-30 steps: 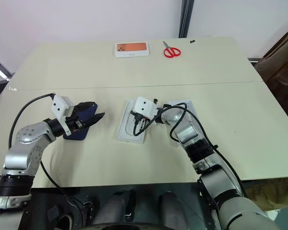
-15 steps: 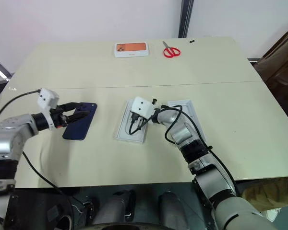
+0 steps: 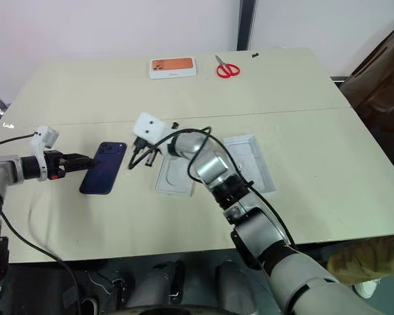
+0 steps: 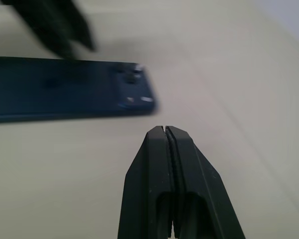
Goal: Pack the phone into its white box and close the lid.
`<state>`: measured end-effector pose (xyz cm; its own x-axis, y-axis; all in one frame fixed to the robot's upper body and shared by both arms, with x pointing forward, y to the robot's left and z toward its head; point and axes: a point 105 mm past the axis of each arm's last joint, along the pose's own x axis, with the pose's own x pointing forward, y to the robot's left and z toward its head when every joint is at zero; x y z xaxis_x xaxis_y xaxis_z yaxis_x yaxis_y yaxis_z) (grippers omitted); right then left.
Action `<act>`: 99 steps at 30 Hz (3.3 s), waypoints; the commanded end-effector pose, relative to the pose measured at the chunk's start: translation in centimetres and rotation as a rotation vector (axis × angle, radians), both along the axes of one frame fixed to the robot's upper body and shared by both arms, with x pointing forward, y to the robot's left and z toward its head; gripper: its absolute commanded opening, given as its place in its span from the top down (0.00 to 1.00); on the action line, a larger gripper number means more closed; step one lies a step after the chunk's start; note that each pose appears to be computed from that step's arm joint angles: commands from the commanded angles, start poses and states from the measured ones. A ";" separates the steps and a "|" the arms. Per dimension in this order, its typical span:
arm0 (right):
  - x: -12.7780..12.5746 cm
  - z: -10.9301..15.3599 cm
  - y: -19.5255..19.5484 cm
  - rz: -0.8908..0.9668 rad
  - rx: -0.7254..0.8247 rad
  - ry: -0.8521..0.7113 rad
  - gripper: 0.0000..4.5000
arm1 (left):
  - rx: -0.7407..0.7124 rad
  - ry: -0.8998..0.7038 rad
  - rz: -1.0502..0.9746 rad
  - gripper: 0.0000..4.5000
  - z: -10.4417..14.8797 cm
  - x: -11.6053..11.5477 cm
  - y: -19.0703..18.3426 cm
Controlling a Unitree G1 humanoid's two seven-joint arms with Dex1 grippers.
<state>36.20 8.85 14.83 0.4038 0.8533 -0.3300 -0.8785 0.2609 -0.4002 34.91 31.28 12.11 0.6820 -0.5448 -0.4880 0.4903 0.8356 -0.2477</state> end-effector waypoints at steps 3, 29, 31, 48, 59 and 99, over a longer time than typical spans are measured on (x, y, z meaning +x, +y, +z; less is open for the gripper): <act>-2.4 -2.1 3.0 0.100 -0.156 0.108 0.99 | 0.011 0.084 0.012 0.27 -1.4 -0.6 0.9; -0.6 -4.0 2.0 -0.020 -0.228 0.089 0.99 | -0.242 0.427 -0.140 0.27 -7.3 -3.1 -5.9; -0.5 -4.0 1.9 -0.023 -0.229 0.088 0.99 | -0.225 0.425 -0.148 0.27 -7.3 -2.9 -6.2; 0.2 -4.0 0.9 -0.039 -0.238 0.074 0.99 | -0.366 0.384 -0.130 0.27 -4.0 -1.0 -9.5; 0.3 -4.0 1.0 -0.040 -0.231 0.070 0.99 | -0.310 0.369 -0.001 0.27 -2.4 -0.5 -10.2; 0.7 -4.1 0.6 -0.038 -0.234 0.059 1.00 | -0.503 0.338 0.114 0.88 -2.5 -1.5 -8.7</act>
<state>37.02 8.65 9.64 0.4111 0.7160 -0.5643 -0.8995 0.2182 -0.3785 33.74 22.38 10.25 0.6068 -0.7133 -0.3508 0.2483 0.5894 -0.7688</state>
